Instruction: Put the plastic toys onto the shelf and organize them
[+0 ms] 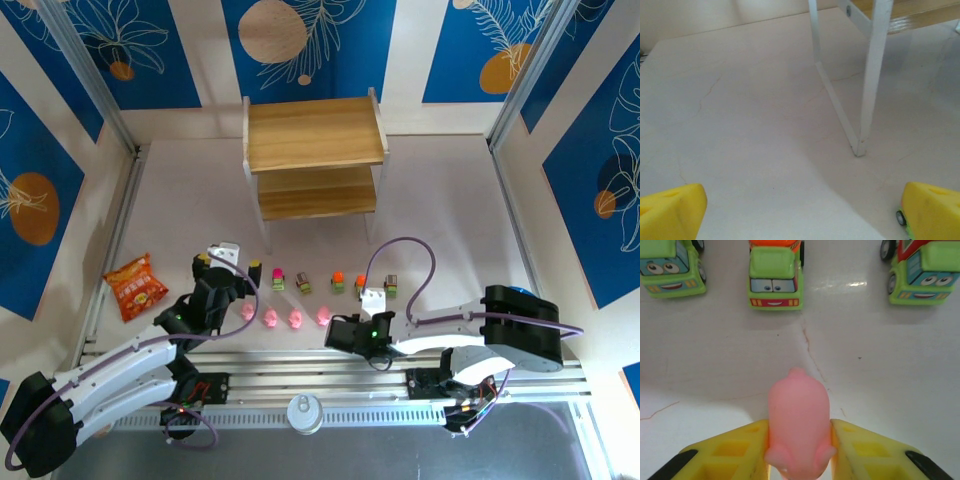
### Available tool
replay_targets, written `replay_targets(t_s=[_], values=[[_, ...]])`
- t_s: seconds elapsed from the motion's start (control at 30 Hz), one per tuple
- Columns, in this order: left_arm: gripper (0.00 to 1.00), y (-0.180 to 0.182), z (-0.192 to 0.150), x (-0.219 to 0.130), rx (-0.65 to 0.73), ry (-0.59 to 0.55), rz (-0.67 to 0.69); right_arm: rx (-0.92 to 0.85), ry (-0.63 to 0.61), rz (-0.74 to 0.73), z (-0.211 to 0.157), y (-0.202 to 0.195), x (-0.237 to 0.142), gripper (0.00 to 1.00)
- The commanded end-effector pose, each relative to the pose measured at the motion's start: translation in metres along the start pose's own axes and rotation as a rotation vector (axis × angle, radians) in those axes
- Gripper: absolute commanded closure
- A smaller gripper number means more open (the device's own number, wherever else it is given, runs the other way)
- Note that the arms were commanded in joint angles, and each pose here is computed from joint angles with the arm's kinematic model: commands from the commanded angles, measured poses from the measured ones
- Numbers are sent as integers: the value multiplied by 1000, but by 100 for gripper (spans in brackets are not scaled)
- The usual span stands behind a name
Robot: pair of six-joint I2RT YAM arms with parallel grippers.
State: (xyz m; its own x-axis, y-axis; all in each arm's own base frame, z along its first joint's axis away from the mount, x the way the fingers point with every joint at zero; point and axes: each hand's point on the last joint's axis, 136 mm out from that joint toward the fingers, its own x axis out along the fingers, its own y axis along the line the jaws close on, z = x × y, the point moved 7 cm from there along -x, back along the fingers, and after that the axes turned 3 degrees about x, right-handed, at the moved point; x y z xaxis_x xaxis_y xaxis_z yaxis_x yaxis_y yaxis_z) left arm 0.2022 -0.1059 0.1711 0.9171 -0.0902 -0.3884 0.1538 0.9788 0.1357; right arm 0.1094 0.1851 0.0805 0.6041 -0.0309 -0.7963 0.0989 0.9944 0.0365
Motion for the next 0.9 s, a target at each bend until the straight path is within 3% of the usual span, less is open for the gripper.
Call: replay_targets(t_s=[0.0, 0.33, 0.87], values=[[0, -8, 18, -2, -33, -48, -81, -11, -55, 11, 15, 2, -15, 68], [0, -18, 23, 5, -25, -14, -121, -44, -126, 85, 67, 11, -46, 68], [5, -38, 22, 9, 26, 18, -269, -76, -221, 167, 183, 28, -54, 71]])
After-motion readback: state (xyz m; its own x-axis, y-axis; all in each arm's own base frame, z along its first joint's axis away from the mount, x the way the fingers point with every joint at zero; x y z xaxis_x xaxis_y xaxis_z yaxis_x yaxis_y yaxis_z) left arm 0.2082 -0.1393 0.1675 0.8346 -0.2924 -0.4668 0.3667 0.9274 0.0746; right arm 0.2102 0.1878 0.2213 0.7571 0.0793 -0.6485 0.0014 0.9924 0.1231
